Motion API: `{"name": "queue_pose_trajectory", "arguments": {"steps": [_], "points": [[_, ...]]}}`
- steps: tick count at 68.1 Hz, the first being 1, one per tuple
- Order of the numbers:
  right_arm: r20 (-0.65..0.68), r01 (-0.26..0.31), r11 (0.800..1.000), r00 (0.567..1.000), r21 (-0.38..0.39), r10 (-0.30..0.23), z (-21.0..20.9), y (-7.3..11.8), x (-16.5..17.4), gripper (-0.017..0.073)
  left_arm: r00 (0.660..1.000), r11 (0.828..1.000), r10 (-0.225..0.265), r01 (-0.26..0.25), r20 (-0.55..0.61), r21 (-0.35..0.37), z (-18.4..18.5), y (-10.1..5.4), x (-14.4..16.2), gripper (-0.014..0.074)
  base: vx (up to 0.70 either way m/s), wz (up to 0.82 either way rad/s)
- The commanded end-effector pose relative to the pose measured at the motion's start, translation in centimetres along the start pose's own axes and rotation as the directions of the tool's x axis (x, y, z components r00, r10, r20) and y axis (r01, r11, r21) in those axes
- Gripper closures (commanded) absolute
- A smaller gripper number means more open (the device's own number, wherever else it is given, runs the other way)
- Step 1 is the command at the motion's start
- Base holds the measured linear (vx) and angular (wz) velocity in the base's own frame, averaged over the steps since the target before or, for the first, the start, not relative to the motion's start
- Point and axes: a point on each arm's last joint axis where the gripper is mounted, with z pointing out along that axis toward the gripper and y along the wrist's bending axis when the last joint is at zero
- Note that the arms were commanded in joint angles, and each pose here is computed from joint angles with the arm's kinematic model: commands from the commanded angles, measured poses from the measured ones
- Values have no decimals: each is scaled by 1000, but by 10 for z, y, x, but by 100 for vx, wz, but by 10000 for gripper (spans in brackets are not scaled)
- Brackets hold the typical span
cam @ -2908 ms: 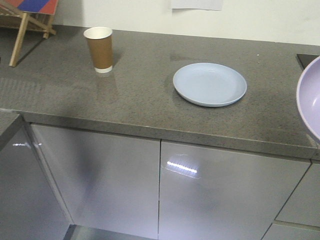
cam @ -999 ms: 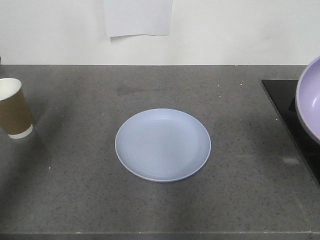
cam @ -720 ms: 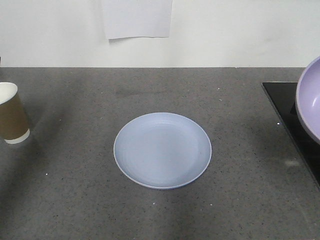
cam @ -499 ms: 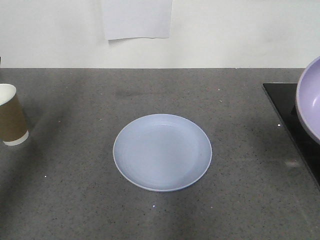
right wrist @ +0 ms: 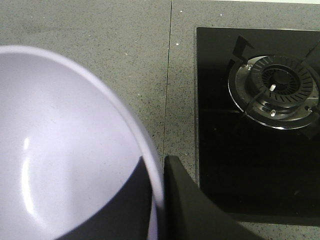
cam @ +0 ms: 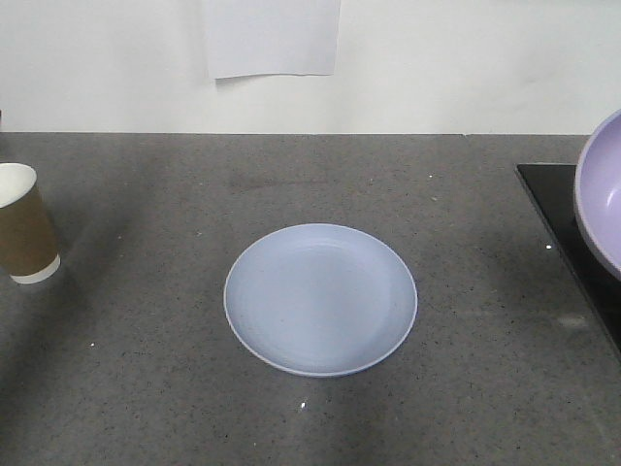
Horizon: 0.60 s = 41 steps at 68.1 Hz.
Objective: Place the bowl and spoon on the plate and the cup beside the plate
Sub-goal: 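Align the base in front of the light blue plate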
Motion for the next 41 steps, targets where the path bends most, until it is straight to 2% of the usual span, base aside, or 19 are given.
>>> {"name": "queue_pose_trajectory", "arguments": {"steps": [1, 41], "points": [[94, 3, 1000, 996, 12, -4, -9, 0, -9, 566, 995, 1000, -9, 7, 95, 22, -15, 0, -5, 600, 1, 3], [94, 3, 1000, 996, 12, -4, -9, 0, -9, 566, 995, 1000, -9, 7, 95, 22, -15, 0, -5, 600, 2, 6]]}}
